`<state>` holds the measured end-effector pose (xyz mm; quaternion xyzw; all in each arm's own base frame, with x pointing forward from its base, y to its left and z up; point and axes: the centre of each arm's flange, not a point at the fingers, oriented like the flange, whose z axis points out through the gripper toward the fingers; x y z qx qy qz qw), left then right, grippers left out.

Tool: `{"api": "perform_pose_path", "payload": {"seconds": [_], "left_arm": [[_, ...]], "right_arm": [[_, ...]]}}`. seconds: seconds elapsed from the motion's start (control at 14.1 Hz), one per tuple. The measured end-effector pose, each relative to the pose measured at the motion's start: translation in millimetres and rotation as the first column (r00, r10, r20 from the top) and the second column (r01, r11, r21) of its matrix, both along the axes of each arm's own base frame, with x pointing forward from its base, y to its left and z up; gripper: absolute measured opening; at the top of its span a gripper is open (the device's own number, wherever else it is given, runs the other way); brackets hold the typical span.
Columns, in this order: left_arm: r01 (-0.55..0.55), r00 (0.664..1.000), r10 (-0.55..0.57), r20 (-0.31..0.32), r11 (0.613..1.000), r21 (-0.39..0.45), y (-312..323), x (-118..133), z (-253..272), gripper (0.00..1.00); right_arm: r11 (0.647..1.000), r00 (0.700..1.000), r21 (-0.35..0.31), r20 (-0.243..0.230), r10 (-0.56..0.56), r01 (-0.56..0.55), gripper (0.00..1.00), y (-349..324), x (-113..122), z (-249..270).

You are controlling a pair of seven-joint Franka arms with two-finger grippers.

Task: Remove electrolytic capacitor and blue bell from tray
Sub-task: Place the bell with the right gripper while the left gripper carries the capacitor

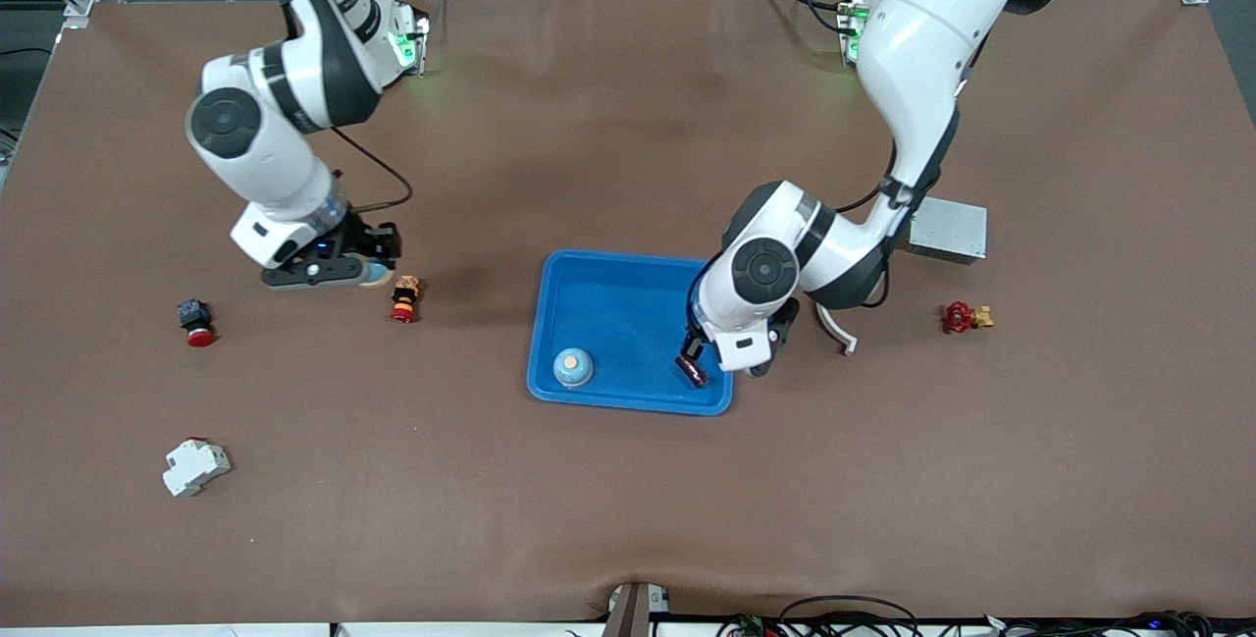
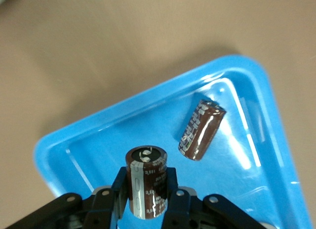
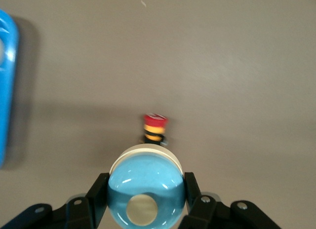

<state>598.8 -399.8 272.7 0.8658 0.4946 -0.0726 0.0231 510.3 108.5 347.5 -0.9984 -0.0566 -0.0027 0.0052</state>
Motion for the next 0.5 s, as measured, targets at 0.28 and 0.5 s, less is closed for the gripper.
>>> {"api": "perform_pose_path", "payload": {"seconds": [0.28,0.5], "left_arm": [[0.185,0.981,-0.182,-0.064,0.982,0.044,32.5,-5.5,64.6,0.34],[0.356,0.928,-0.351,-0.121,0.934,0.025,74.4,-7.4,96.3,0.34]], "right_arm": [[0.996,0.998,0.072,-0.014,0.056,-0.055,0.66,-76.5,-9.9,-30.9],[0.994,0.995,0.057,0.041,0.093,-0.095,0.66,-106.1,-19.6,-51.7]]}}
